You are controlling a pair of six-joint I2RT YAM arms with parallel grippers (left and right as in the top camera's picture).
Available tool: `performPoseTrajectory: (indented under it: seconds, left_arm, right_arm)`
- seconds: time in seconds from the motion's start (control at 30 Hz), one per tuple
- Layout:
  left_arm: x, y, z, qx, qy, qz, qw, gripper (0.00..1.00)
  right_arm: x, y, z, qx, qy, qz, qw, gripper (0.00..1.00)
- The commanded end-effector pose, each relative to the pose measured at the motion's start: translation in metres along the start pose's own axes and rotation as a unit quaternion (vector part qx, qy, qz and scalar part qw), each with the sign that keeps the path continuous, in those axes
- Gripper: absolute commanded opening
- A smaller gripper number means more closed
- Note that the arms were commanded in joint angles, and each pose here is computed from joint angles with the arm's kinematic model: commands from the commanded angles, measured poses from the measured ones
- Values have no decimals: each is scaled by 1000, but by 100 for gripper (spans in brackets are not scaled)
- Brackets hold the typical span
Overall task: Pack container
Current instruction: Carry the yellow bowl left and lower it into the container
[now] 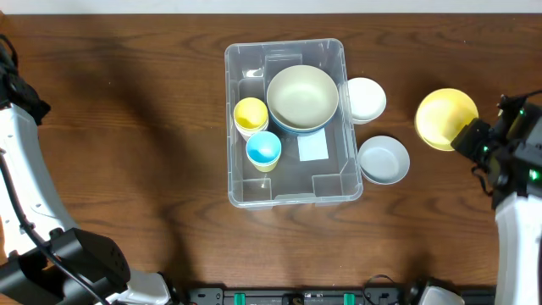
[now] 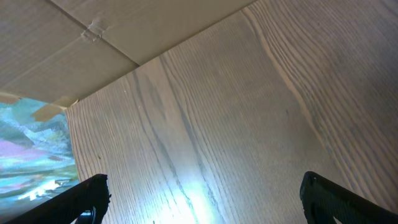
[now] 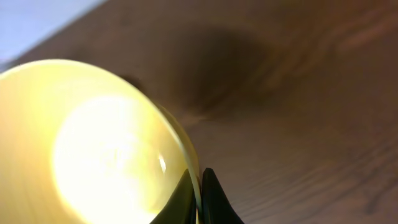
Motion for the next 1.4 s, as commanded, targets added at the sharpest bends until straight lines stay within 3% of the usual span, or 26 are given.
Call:
performPoseTrajectory:
  seconds: [0.0, 0.23, 0.5, 0.97, 1.37]
  left_arm:
    - [-2, 1, -1, -3, -3, -11, 1000, 98]
    - [-2, 1, -1, -3, -3, -11, 1000, 98]
    - [-2, 1, -1, -3, -3, -11, 1000, 98]
    - [-2, 1, -1, -3, -3, -11, 1000, 98]
    - [-2, 1, -1, -3, -3, -11, 1000, 98]
  right_arm:
    - [28, 25, 1, 54, -31, -62, 996, 1]
    - [65, 65, 12, 118, -63, -127, 983, 1]
    - [77, 115, 32, 203, -26, -195, 959, 1]
    - [28, 171, 88, 357, 79, -140, 920, 1]
    - [-14, 182, 110, 379, 140, -116, 907, 4]
Point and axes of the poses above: each gripper's point midway between its finger pads, its own x axis back along the fingers, its own y axis along the line the jaws close on, z = x × y, the point moved 9 cm from there along x, back along the fingers, and after that the axes turned 6 degrees about x, right-handed, at the moved point
